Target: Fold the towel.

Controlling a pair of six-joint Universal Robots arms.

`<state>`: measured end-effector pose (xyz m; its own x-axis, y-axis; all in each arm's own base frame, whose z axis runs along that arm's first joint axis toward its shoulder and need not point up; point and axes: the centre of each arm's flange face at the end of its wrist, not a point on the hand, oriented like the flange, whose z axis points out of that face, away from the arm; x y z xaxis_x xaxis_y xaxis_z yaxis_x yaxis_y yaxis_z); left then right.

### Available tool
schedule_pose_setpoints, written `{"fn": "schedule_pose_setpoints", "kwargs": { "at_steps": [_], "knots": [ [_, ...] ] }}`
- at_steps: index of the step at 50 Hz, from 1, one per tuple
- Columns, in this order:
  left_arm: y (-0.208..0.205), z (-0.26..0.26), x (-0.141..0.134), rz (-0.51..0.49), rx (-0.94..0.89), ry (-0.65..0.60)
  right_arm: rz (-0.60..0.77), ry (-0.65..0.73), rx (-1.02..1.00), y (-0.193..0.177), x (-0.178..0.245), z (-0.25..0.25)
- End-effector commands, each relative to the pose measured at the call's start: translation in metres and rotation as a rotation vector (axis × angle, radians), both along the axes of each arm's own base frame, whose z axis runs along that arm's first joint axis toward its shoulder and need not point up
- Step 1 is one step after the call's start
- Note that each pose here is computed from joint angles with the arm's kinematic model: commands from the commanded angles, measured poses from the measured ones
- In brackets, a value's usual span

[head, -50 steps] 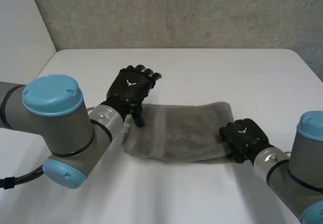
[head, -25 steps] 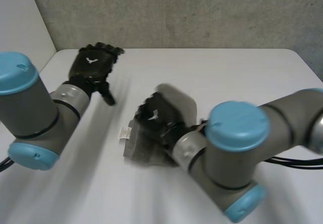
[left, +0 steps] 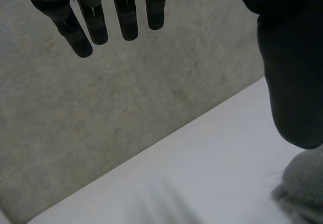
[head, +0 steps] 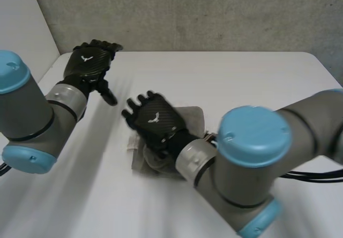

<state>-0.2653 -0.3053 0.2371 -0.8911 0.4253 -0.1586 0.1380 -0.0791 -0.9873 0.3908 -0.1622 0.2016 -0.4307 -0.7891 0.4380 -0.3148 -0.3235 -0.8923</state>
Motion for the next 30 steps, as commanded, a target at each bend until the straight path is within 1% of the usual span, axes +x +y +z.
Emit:
{"fn": "schedule_pose_setpoints", "kwargs": {
  "at_steps": [1,2,3,5,9,14,18,24,30],
  "knots": [
    [0.017,-0.013,-0.023,-0.072,0.071,0.067,-0.255,-0.019,0.172,-0.035,-0.052,0.005],
    [0.022,-0.019,-0.028,-0.091,0.095,0.071,-0.297,-0.016,0.213,-0.040,-0.060,0.002],
    [0.023,-0.019,-0.028,-0.091,0.095,0.071,-0.297,-0.016,0.214,-0.040,-0.060,0.002],
    [0.032,-0.034,-0.038,-0.124,0.137,0.061,-0.351,-0.025,0.280,-0.048,-0.070,-0.004],
    [0.037,-0.051,-0.044,-0.143,0.178,0.041,-0.375,-0.040,0.308,-0.054,-0.076,-0.006],
    [0.039,-0.077,-0.048,-0.150,0.237,0.007,-0.386,-0.037,0.324,-0.061,-0.075,-0.015],
    [0.038,-0.096,-0.048,-0.146,0.281,-0.021,-0.369,-0.001,0.365,-0.066,-0.066,-0.039],
    [0.036,-0.106,-0.049,-0.145,0.300,-0.031,-0.373,0.036,0.408,-0.076,-0.058,-0.068],
    [0.036,-0.105,-0.050,-0.145,0.297,-0.031,-0.376,0.045,0.416,-0.081,-0.054,-0.077]
  ]
}}
